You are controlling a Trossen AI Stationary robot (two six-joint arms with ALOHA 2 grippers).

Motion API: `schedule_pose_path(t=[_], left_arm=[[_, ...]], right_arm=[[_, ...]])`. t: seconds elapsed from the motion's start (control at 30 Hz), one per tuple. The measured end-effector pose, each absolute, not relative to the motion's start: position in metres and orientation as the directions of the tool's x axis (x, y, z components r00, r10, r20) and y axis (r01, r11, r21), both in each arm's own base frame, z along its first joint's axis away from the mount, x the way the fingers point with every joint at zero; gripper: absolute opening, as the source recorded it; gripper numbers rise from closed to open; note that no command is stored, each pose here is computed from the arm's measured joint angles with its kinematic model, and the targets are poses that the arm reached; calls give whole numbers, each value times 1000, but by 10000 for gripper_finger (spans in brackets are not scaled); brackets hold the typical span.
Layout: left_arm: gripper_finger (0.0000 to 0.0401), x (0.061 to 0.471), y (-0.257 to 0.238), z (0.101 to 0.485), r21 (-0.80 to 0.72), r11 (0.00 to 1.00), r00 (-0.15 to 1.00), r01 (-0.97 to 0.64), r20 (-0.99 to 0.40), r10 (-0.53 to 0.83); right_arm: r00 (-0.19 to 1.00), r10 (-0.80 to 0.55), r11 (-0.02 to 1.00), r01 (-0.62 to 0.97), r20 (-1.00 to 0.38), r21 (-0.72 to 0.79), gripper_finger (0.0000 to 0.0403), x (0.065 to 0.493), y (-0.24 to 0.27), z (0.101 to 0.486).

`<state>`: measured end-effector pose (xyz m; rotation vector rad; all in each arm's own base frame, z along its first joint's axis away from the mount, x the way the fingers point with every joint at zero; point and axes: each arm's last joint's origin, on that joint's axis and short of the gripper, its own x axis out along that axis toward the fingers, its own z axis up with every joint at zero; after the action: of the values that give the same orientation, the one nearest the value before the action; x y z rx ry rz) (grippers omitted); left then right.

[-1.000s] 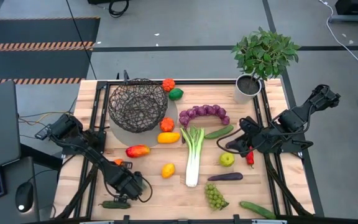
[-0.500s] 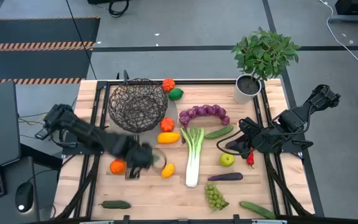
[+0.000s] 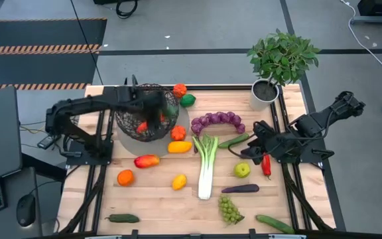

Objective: Build produce basket
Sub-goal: Put the orange carrot into the wire basket, then put the yellow mango into the wire basket

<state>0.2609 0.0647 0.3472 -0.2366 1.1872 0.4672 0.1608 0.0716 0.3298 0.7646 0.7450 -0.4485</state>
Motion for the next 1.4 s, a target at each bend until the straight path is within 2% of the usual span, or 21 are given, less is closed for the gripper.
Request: schedule_pose_path(t=[0.2,0.37,0.5,0.63,0.8,0.9,1.0,1.13,1.27,1.4], left_arm=[[217,246,98,344,86,869,227,-488,-948,221],[270,240,111,343,49,875,230,-481,-956,180],[294,239,112,343,25,885,244,-465,-957,155],[301,244,106,344,-53,890,295,-453,-951,93],[295,266,85,349,-149,918,449,-367,-893,35],[293,286,70,351,-158,944,549,-288,-835,27],[293,307,58,343,-173,953,586,-248,-810,6],[293,333,43,317,-154,972,534,-180,-844,-35],[293,354,34,286,-152,976,461,-156,-885,-64],[293,368,27,268,-132,986,444,-100,-893,-75]], right_arm=[[665,-170,596,657,-728,461,268,164,63,330],[654,-200,535,697,-730,478,268,167,54,330],[644,-189,511,709,-741,486,268,169,50,330],[636,-179,503,715,-751,486,268,169,47,329],[627,-159,501,717,-763,485,268,170,45,329],[604,-73,516,704,-794,488,268,168,47,327],[549,79,526,686,-832,503,268,164,55,325],[460,194,553,678,-866,484,268,149,70,324],[430,178,557,697,-885,450,268,131,80,324],[442,145,565,697,-885,441,268,120,86,324]])
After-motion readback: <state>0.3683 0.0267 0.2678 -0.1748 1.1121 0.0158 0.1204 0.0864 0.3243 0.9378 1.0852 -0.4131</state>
